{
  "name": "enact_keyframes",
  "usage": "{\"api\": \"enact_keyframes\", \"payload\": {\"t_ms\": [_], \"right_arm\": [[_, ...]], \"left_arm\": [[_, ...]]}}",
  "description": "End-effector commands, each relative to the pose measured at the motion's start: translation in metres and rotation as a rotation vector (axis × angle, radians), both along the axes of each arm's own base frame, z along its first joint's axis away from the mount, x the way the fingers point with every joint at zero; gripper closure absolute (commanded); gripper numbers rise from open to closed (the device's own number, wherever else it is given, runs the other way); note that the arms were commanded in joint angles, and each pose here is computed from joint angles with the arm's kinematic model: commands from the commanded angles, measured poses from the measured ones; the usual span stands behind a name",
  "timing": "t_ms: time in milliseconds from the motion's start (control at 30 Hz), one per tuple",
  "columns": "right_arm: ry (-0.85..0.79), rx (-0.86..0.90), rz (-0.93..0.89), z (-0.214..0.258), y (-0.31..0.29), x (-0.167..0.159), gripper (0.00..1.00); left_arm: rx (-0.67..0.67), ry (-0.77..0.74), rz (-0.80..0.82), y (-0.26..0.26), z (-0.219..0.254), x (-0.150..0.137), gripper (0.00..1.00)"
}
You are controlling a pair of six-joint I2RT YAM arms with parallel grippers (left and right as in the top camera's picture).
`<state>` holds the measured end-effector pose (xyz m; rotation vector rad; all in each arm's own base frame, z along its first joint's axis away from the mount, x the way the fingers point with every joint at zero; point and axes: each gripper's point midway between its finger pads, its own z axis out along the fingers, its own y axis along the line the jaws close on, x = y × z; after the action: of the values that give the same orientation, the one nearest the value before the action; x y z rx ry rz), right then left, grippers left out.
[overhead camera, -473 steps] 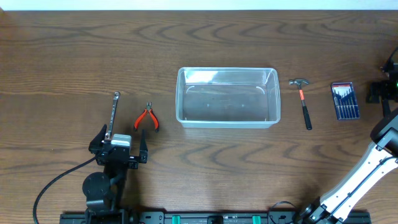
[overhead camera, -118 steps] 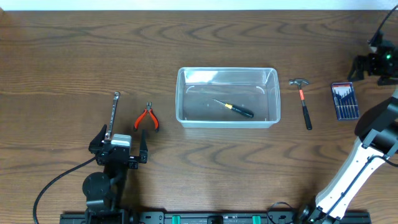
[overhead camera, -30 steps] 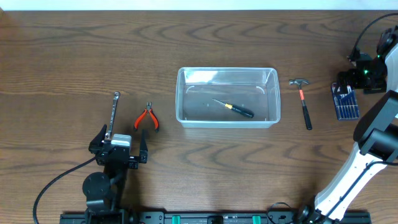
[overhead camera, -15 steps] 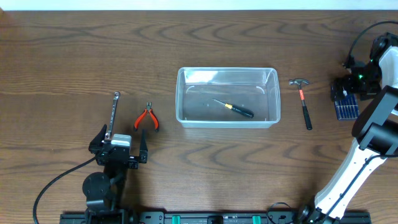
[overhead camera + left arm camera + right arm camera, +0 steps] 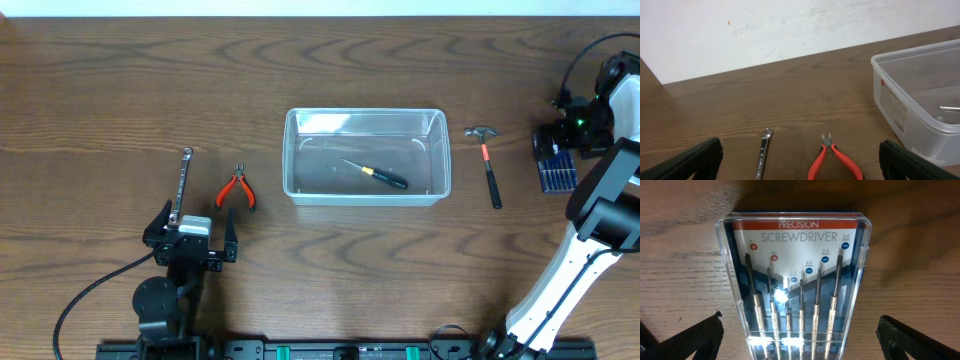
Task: Pack container
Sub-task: 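Lower the right gripper over the precision screwdriver set box, then close the right gripper on the top end of the screwdriver box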
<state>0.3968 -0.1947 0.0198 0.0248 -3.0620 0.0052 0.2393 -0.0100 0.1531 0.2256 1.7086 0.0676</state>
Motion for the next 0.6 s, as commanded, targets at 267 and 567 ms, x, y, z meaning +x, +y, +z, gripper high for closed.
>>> {"api": "enact_keyframes", "payload": {"t_ms": [267, 567], "right_arm": [[0.019, -0.012, 0.008, -0.0034, 0.0036, -0.0006, 0.01], [0.026, -0.031, 0.021, -0.0035, 0.0078, 0.0016, 0.01]], "left_arm": [[0.008, 0.030, 0.008, 0.0019, -0.0146, 0.0005, 0.02], [0.008, 0.030, 0.008, 0.0019, -0.0146, 0.0005, 0.02]]}}
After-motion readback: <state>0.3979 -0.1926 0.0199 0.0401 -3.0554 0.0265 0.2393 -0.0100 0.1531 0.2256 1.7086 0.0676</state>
